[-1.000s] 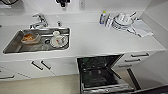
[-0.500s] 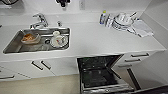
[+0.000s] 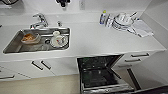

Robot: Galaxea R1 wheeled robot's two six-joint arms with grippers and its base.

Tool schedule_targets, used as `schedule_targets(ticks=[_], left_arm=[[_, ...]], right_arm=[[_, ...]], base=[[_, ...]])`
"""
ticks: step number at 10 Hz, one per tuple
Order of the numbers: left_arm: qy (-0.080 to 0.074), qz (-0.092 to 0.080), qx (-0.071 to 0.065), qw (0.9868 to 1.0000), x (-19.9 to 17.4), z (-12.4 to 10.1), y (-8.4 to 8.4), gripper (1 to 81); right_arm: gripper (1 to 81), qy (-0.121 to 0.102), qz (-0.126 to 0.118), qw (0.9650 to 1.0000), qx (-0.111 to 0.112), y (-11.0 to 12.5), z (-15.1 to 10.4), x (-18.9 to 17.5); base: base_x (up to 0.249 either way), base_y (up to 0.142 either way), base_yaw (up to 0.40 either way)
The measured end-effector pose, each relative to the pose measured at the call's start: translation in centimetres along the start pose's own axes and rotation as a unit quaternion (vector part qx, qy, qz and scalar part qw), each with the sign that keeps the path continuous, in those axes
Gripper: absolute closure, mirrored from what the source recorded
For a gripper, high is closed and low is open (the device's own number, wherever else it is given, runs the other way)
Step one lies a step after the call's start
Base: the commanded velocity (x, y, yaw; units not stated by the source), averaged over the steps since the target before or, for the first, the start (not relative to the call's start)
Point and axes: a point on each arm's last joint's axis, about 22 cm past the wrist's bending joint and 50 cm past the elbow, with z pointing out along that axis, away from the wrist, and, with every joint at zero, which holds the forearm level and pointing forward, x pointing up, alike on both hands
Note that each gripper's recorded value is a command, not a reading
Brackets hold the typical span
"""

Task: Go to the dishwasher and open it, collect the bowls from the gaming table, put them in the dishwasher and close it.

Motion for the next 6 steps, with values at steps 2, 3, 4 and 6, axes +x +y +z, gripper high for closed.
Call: schedule_targets(ticks=[2,3,4,6], left_arm=[[-0.006,-0.004,-0.038,0.9992,-4.4,1.5,3.1,1.0],[-0.011,-0.008,-0.053,0.9985,-6.2,2.4,4.8,1.0],[-0.016,-0.006,-0.058,0.9982,-7.6,3.1,5.7,1.0],[-0.027,-0.005,-0.053,0.9982,-9.9,4.4,5.9,1.0]], right_arm=[[81.1,0.025,-0.007,0.9995,0.015,-1.8,0.4,5.8],[81.1,0.03,-0.008,0.9992,0.024,-2.8,0.6,7.7],[81.1,0.035,-0.009,0.9989,0.029,-3.6,0.9,9.5],[81.1,0.049,-0.013,0.9976,0.047,-5.8,2.0,13.3]], base=[[0.0,0.0,0.0],[0.0,0.0,0.0],[0.0,0.0,0.0],[0.0,0.0,0.0]])
